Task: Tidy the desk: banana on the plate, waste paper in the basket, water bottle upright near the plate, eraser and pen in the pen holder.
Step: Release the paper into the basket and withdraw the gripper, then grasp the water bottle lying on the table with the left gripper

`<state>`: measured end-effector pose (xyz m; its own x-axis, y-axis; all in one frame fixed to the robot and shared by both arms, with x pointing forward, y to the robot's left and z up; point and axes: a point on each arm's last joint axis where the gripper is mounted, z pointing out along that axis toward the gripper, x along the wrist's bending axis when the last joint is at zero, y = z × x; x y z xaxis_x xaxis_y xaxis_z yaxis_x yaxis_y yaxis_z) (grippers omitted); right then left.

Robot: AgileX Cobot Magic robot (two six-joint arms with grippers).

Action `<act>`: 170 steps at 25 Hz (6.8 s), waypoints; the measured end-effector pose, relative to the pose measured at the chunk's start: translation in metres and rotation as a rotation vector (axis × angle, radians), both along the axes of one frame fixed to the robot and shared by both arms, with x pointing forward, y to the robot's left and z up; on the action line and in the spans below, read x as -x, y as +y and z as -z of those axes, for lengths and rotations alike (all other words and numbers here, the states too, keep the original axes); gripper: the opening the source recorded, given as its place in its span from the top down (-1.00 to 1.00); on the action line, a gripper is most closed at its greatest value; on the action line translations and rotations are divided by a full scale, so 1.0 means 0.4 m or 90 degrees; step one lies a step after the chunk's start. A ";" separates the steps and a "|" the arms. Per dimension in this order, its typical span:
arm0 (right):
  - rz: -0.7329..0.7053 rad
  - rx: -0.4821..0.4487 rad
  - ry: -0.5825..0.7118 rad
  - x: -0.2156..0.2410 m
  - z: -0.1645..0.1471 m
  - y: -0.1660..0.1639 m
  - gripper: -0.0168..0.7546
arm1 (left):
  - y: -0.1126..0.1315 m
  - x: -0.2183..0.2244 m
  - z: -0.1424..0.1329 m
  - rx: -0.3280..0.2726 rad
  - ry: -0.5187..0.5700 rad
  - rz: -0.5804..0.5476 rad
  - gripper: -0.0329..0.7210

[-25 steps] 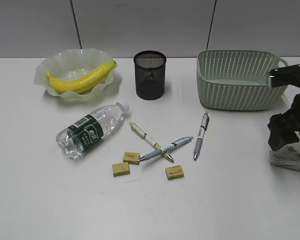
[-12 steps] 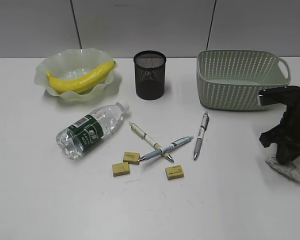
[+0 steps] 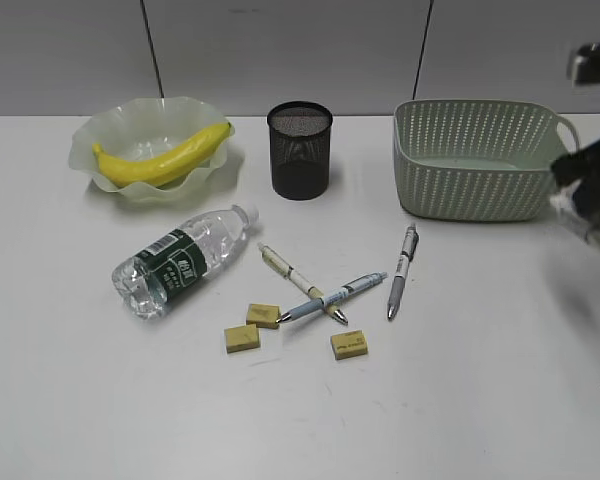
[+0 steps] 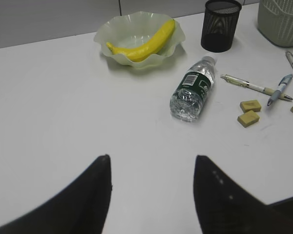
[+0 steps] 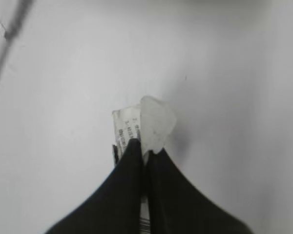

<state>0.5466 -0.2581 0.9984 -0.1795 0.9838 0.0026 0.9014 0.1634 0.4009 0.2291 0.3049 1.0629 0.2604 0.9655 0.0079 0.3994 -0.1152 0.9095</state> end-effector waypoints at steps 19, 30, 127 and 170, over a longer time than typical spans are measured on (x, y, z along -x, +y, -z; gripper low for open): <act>0.056 -0.068 -0.369 -0.214 0.021 0.020 0.92 | 0.000 0.000 0.000 0.000 0.000 0.000 -0.16; 0.055 -0.067 -0.332 -0.283 0.066 0.030 -0.20 | 0.000 0.000 0.000 0.000 0.000 0.000 -0.16; -0.065 -0.038 -0.183 0.496 -0.262 -0.032 -0.31 | 0.000 0.000 0.000 0.000 0.000 0.000 -0.16; -0.070 -0.100 -0.449 0.790 -0.147 -0.090 -0.31 | -0.232 -0.636 -0.061 -0.053 0.242 0.099 -0.46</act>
